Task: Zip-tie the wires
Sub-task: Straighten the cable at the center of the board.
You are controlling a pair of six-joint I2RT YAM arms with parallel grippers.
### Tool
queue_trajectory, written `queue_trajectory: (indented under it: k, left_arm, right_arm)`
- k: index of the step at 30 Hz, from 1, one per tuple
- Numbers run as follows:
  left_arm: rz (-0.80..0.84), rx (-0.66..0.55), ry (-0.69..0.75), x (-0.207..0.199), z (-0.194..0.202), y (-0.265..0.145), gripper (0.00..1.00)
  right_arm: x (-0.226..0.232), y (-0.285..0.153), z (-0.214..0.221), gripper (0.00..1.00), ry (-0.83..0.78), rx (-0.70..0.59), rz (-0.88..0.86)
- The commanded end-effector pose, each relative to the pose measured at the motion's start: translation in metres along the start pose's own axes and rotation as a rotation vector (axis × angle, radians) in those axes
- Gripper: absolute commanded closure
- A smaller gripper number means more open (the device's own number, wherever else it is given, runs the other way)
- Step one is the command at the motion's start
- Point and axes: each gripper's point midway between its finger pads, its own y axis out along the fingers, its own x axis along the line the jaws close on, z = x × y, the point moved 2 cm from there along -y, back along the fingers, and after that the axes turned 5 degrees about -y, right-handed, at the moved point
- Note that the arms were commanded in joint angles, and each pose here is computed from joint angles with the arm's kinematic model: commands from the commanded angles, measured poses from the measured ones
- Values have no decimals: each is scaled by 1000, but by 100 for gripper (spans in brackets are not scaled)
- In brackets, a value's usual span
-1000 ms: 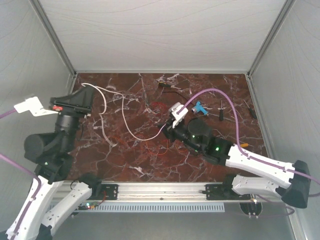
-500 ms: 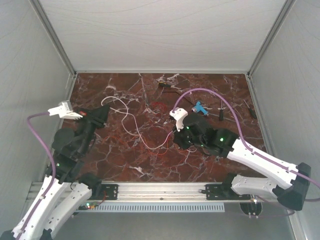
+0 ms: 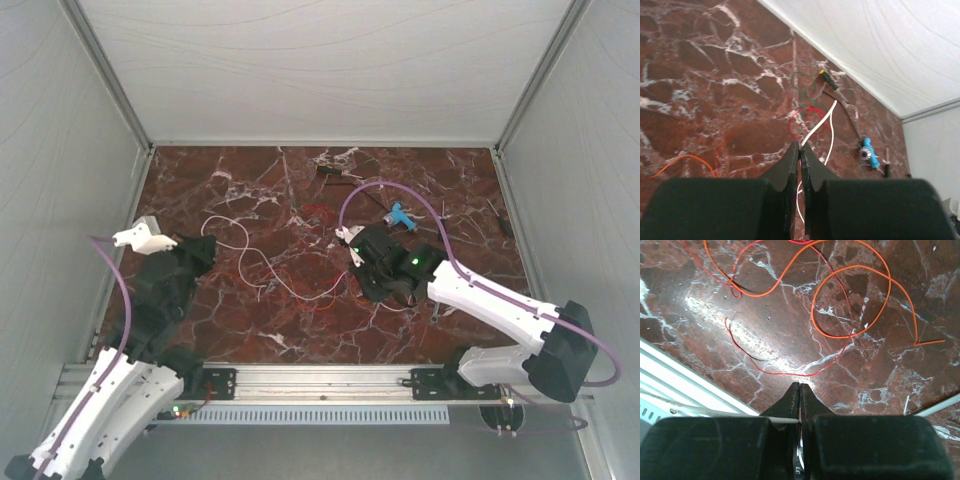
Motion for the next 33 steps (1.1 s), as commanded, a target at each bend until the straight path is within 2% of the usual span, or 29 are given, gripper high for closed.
queue_trajectory:
  k: [1,9,17,23,26,27,31,33]
  left_arm:
    - [-96,-26,38,11,-9,-1,100]
    - [-151,104,114,21,21,17,100]
    - [-197,169,139,35,45,32,100]
    - [-219,205,136,46,60,36,97]
    - [-228,233,125,51,70,37,93]
    - [-228,243,121,52,73,37,86]
    - [-253,263,122,60,80,37,31]
    - [-267,263,127,61,79,37,7]
  right_arm:
    - [0,5,5,100,50,67,-20]
    - [2,18,17,100,117,164,-10]
    - [-13,39,32,100,288,232,61]
    - [-26,58,49,100,347,310,147]
    - [-26,65,54,100,343,331,151]
    - [-25,67,55,100,340,336,148]
    - [-26,72,59,100,333,347,149]
    - [-26,72,59,100,326,347,144]
